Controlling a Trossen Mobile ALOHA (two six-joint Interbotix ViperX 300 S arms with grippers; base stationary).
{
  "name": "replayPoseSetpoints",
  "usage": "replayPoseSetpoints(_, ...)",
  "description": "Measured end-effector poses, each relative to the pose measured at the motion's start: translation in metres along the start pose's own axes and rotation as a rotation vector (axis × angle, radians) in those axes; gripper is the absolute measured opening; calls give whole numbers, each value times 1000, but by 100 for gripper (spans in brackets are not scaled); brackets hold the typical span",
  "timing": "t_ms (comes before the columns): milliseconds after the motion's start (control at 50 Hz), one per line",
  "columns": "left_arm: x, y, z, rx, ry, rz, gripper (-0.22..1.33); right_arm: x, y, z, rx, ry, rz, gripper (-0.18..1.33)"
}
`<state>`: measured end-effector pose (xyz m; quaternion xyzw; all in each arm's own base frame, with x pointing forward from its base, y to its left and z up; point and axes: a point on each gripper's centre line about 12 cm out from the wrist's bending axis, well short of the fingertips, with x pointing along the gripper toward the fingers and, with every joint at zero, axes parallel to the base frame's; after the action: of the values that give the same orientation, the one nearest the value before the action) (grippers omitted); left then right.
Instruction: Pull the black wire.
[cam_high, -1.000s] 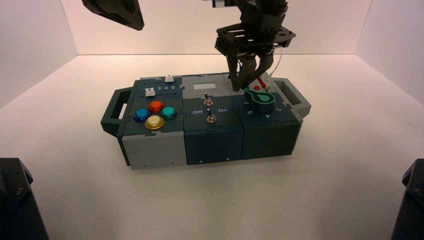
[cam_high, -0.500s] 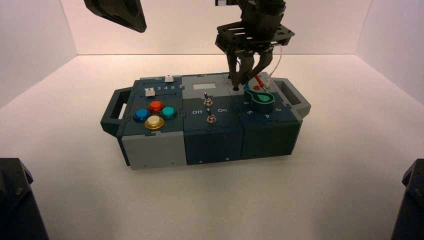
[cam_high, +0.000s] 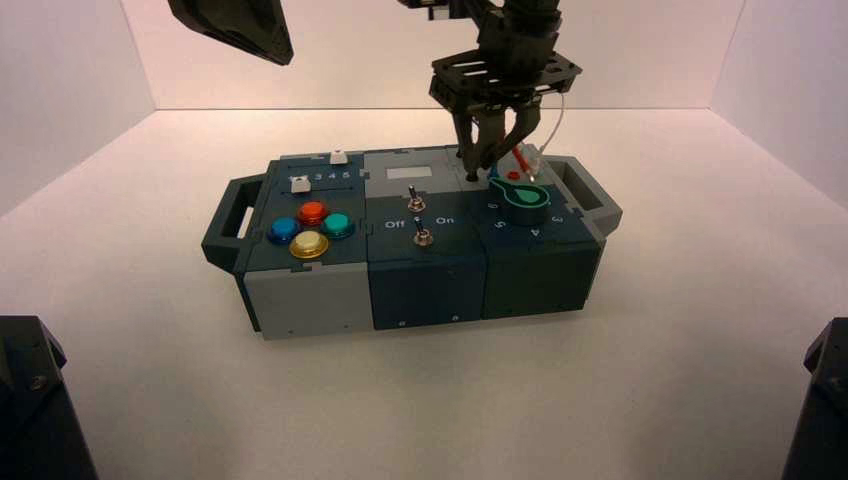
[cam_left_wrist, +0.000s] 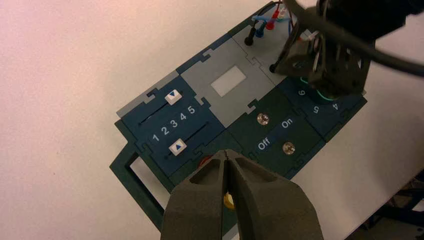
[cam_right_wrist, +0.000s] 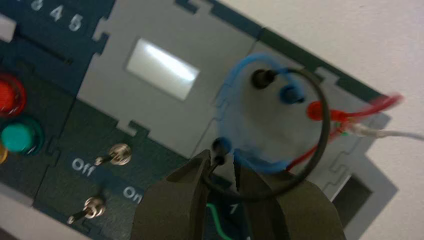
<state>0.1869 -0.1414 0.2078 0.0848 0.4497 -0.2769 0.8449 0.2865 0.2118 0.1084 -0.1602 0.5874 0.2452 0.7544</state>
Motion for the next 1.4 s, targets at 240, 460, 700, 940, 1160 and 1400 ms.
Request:
replayPoseSetpoints(240,0,0,0,2,-2,0,-17,0,-1,2,4,-2,0,56)
replayPoseSetpoints(460,0,0,0,0,-2,0,-17,5,0,6,4,5,1,56)
replayPoseSetpoints(700,0,0,0,0,-2,0,-17,11,0,13,7,6,1,55)
replayPoseSetpoints(940,0,0,0,2,-5,0,-17,11,0,13,7,17,1,55)
replayPoseSetpoints(1160,0,0,0,2,-5,0,-17,11,0,12,9,29,2,55)
replayPoseSetpoints(1400,-1,0,1,2,-6,0,-17,10,0,10,5,40,0,54)
